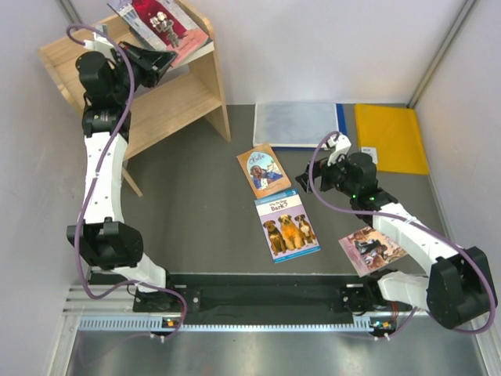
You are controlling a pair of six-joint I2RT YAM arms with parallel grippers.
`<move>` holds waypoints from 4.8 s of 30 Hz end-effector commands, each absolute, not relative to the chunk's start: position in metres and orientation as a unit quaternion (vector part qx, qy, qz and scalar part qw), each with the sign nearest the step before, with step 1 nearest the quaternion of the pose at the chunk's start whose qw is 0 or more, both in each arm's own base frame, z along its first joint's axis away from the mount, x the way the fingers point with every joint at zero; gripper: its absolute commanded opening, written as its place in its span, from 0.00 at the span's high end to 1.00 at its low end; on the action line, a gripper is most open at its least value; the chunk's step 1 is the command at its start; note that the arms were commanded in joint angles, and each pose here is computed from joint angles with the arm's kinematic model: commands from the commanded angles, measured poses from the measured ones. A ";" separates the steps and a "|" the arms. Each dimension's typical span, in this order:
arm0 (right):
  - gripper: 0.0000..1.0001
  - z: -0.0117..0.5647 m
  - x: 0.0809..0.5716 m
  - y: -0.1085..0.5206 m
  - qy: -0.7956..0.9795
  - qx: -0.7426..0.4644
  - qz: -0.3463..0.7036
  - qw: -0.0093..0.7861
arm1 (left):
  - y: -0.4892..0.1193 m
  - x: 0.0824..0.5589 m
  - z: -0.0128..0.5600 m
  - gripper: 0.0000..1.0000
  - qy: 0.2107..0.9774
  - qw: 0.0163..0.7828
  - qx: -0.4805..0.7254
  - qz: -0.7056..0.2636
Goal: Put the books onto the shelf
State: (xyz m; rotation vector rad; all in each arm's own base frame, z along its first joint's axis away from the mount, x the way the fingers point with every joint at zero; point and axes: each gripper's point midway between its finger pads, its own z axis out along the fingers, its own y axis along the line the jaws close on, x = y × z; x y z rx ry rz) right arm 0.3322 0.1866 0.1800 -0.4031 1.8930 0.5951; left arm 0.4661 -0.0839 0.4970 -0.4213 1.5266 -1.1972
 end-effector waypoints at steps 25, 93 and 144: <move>0.00 0.178 0.329 0.203 0.785 -0.179 0.268 0.529 | -0.077 0.461 0.513 0.76 0.647 0.471 -0.111 -0.590; 0.00 0.153 0.322 0.223 0.785 -0.186 0.304 0.507 | -0.094 0.424 0.502 1.00 0.633 0.392 -0.063 -0.665; 1.00 0.370 0.377 0.376 0.635 -0.296 0.349 0.622 | -0.082 0.436 0.461 0.08 0.715 0.437 -0.099 -0.537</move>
